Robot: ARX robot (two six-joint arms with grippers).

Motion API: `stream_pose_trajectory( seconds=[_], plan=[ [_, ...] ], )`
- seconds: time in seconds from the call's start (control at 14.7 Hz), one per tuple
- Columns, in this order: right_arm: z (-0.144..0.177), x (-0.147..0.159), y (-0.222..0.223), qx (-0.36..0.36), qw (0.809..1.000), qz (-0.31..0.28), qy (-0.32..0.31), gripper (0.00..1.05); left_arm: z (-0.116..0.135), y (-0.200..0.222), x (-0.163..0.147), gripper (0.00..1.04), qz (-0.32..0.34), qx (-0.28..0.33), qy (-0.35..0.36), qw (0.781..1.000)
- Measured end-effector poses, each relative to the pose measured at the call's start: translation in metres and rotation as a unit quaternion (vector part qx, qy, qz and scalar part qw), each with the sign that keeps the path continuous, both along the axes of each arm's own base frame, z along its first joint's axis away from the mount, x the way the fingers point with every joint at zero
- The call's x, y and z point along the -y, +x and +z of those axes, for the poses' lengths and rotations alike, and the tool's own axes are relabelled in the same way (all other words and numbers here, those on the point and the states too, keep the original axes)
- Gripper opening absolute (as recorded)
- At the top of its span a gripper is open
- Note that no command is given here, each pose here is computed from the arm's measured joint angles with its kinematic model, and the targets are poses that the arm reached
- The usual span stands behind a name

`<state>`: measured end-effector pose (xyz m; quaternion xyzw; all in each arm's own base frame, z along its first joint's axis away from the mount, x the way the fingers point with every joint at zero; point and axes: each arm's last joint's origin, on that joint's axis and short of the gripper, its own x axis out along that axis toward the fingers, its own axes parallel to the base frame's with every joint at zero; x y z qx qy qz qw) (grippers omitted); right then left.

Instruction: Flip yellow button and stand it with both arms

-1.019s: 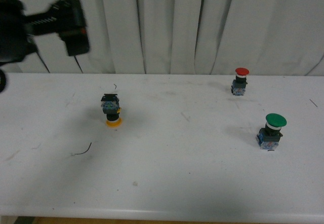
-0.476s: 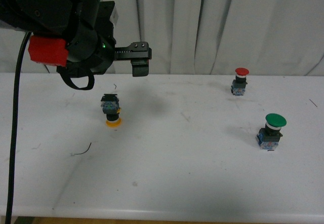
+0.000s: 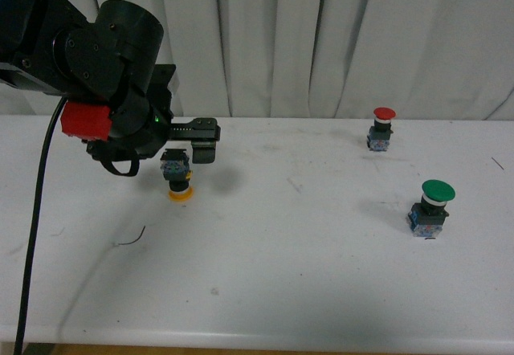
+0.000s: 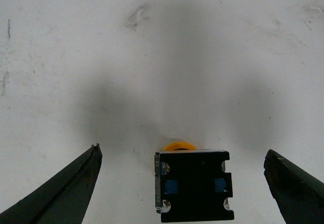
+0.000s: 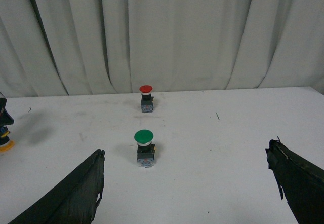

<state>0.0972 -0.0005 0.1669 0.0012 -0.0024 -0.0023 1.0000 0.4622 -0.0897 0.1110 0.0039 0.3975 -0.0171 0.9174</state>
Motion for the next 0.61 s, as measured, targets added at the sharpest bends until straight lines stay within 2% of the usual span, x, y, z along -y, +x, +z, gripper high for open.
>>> stream_pose_trajectory(
  seconds=[0.14, 0.34, 0.41, 0.61],
  plan=[
    [0.0000, 0.0000, 0.0000, 0.000, 1.000, 0.000, 0.000, 0.98, -0.0022, -0.0002, 0.0013, 0.98, -0.017, -0.001, 0.018, 1.000],
    [0.0000, 0.0000, 0.0000, 0.000, 1.000, 0.000, 0.000, 0.98, -0.0049, -0.0021, 0.0013, 0.58, -0.023, -0.016, 0.017, 0.999],
    [0.0000, 0.0000, 0.0000, 0.000, 1.000, 0.000, 0.000, 0.98, -0.0050, -0.0021, 0.0013, 0.51, -0.023, -0.016, 0.017, 0.999],
    [0.0000, 0.0000, 0.0000, 0.000, 1.000, 0.000, 0.000, 0.98, -0.0050, -0.0022, 0.0015, 0.42, -0.024, -0.017, 0.016, 0.999]
  ],
)
